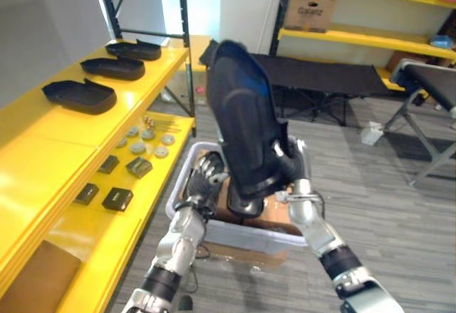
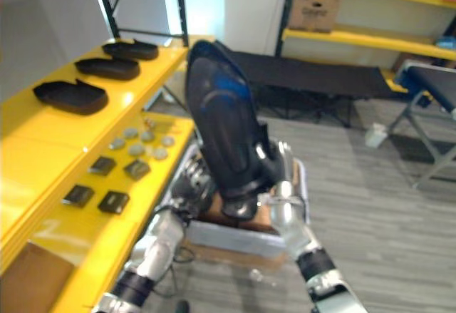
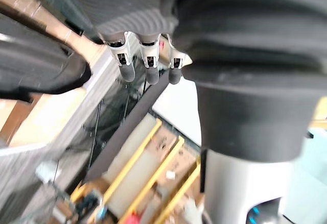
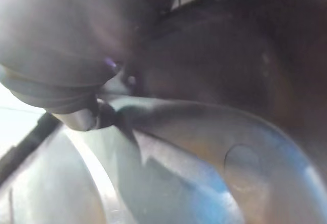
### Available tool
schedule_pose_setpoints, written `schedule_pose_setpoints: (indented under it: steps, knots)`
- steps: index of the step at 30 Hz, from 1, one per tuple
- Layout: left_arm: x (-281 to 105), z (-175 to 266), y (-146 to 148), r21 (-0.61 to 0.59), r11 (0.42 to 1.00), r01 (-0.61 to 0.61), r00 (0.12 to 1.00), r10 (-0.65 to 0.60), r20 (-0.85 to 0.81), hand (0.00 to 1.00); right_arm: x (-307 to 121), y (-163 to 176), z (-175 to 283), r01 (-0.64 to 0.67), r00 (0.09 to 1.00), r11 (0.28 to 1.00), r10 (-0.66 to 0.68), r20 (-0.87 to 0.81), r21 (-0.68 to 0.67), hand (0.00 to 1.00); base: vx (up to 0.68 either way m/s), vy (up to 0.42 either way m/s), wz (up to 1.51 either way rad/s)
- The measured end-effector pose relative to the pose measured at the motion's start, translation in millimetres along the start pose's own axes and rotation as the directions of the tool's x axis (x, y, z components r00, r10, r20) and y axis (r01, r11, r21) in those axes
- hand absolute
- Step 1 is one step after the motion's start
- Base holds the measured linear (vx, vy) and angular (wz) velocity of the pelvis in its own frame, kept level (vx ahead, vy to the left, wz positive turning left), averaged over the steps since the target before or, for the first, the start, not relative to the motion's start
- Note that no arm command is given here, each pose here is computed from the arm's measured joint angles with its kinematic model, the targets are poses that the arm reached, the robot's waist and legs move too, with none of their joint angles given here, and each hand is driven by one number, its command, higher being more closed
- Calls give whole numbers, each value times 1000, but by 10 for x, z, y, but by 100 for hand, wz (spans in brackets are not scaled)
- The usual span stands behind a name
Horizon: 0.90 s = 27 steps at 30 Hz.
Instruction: Walk over and take plastic housings, then place them on the shelf
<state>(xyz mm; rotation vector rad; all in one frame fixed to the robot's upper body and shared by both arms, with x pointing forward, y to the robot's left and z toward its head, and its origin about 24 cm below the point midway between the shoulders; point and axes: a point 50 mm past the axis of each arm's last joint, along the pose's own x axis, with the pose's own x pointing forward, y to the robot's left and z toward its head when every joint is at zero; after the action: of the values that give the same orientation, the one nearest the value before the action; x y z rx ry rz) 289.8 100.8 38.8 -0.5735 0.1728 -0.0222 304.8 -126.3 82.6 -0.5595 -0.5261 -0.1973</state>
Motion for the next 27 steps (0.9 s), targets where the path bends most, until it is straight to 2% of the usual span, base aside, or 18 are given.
schedule_pose_setpoints:
  steps: [9, 15, 21, 27]
  knots:
    - [25, 97, 107, -43, 998, -54, 998, 55, 28, 0, 60, -17, 81, 16, 999, 1000, -16, 33, 13, 100, 0, 0, 0]
    - [15, 264, 288, -128, 965, -231, 960, 247, 134, 0, 63, -23, 64, 21, 1000, 1000, -21, 19, -5, 100, 0, 0, 2]
    - [-37, 432, 485, -173, 898, -404, 867, 436, 240, 0, 73, -48, 49, 46, 999, 999, -46, 8, -10, 100, 0, 0, 2]
    - [-64, 528, 603, -178, 880, -440, 833, 474, 286, 0, 94, -107, 19, 83, 996, 996, -84, -9, -18, 100, 0, 0, 0]
